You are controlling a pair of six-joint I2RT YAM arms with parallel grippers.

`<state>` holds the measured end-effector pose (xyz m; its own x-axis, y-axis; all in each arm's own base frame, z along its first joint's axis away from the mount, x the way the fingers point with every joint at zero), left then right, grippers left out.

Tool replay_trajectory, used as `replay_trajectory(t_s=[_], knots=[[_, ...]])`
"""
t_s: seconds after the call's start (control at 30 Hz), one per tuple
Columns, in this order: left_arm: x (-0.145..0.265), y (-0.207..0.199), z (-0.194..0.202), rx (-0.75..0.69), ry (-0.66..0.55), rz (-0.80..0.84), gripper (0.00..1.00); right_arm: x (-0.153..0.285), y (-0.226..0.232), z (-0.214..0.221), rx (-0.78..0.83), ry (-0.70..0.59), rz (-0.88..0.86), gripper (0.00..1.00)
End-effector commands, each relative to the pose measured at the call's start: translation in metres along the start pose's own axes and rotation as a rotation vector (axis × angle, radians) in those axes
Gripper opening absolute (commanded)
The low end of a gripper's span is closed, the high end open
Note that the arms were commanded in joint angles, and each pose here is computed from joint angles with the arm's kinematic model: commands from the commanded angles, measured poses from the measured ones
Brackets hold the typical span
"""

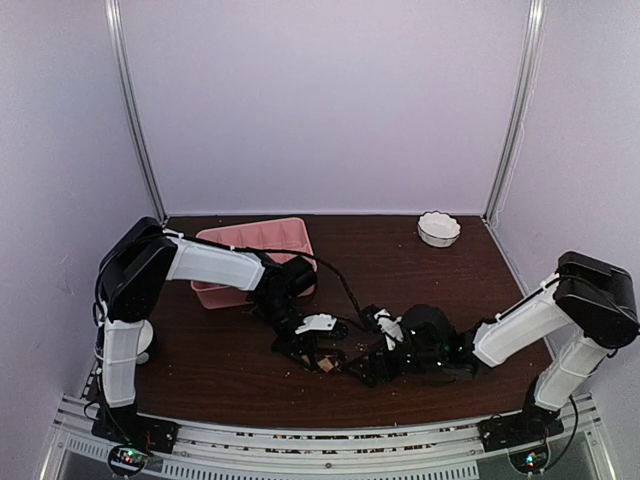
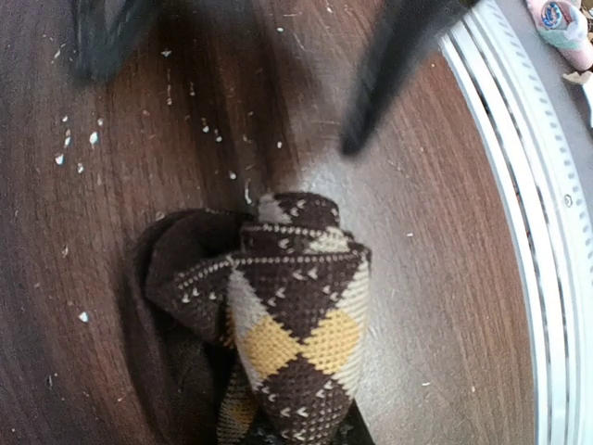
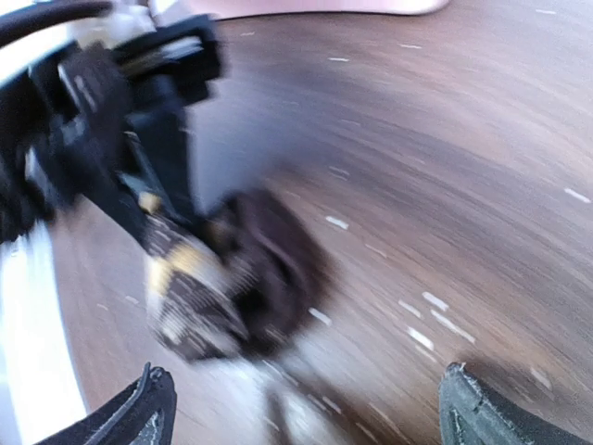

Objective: Roll the socks
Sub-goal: Roll the sock at the center of the board.

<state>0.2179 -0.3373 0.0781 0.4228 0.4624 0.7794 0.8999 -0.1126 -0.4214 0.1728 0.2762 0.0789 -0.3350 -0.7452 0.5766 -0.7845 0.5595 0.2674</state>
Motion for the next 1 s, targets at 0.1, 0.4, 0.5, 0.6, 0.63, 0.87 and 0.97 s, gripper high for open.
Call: replay_trajectory(t_s=[0.1, 0.4, 0.5, 0.6, 0.63, 0.87, 0.97], knots=[[-0.018, 0.002, 0.035, 0.113, 0.212, -0.05, 0.0, 0.041, -0.039, 0.063, -0.175, 0.075, 0.324, 1.0], [-0.029, -0.009, 0.034, 0.146, 0.222, 0.096, 0.0, 0.03, 0.004, 0.053, 0.188, 0.076, 0.284, 1.0], [-0.033, -0.012, 0.034, 0.207, 0.218, 0.208, 0.0, 0.036, 0.027, 0.051, 0.381, 0.017, 0.26, 1.0], [-0.038, -0.012, 0.035, 0.252, 0.227, 0.291, 0.0, 0.036, 0.04, 0.044, 0.492, 0.005, 0.249, 1.0], [-0.04, -0.012, 0.036, 0.264, 0.23, 0.306, 0.0, 0.034, 0.045, 0.039, 0.516, 0.016, 0.241, 1.0], [-0.048, -0.005, 0.041, 0.288, 0.268, 0.303, 0.0, 0.008, 0.078, 0.013, 0.744, 0.118, 0.204, 0.79], [-0.049, -0.004, 0.042, 0.287, 0.274, 0.3, 0.0, -0.003, 0.085, 0.006, 0.813, 0.148, 0.196, 0.74]])
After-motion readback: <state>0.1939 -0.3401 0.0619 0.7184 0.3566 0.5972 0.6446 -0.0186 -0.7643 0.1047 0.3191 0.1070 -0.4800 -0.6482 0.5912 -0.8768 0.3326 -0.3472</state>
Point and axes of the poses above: each gripper's point midway between its finger pads, its own x axis back along the fingers, its own y axis along the line the jaws close on, z = x × y, the point moved 8 cm from there along x, back along the fingers, and after that the axes turned 11 degrees about x, right-handed, at the moved point
